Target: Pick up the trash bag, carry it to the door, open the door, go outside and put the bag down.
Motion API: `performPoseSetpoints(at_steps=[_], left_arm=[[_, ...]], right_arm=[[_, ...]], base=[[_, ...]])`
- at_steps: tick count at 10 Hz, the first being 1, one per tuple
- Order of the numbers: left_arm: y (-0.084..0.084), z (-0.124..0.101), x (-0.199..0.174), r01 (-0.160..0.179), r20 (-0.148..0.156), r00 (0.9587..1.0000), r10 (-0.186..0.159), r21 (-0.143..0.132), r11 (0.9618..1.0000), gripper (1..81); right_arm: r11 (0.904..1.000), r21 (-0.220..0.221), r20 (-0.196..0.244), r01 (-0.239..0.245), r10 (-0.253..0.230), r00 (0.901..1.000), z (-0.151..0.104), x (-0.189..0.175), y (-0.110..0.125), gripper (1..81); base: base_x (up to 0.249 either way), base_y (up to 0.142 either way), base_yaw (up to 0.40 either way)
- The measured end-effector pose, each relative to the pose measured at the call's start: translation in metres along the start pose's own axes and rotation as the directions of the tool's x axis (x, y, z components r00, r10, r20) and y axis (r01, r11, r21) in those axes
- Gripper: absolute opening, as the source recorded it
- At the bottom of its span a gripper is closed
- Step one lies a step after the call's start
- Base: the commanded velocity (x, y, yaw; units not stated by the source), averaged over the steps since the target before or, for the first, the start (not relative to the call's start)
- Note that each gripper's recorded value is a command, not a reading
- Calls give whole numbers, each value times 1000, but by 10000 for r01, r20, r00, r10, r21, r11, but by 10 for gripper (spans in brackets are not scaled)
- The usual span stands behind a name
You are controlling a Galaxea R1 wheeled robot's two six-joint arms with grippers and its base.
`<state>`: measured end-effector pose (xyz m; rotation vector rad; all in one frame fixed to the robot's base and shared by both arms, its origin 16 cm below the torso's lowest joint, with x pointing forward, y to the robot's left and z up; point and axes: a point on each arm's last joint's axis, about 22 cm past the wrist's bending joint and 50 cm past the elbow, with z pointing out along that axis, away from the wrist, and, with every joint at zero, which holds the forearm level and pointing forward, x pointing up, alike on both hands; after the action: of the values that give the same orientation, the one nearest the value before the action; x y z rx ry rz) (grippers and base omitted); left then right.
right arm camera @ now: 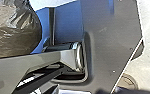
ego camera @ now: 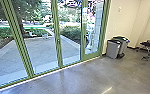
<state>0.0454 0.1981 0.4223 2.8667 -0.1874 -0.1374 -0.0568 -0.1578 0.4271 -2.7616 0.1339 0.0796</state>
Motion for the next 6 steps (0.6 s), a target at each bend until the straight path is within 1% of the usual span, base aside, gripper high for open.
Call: performPoseSetpoints(at_steps=[4, 6], left_arm=[[0, 0, 0, 1, 4, 10000, -1, -1, 10000, 10], [0, 0, 0, 0, 0, 10000, 0, 0, 10000, 10]], right_arm=[[10000, 4, 2, 0, 0, 10000, 0, 0, 0, 811], [10000, 23, 2, -1, 1, 10000, 1, 0, -2, 811]], base=[[172, -91, 0], [172, -74, 0]])
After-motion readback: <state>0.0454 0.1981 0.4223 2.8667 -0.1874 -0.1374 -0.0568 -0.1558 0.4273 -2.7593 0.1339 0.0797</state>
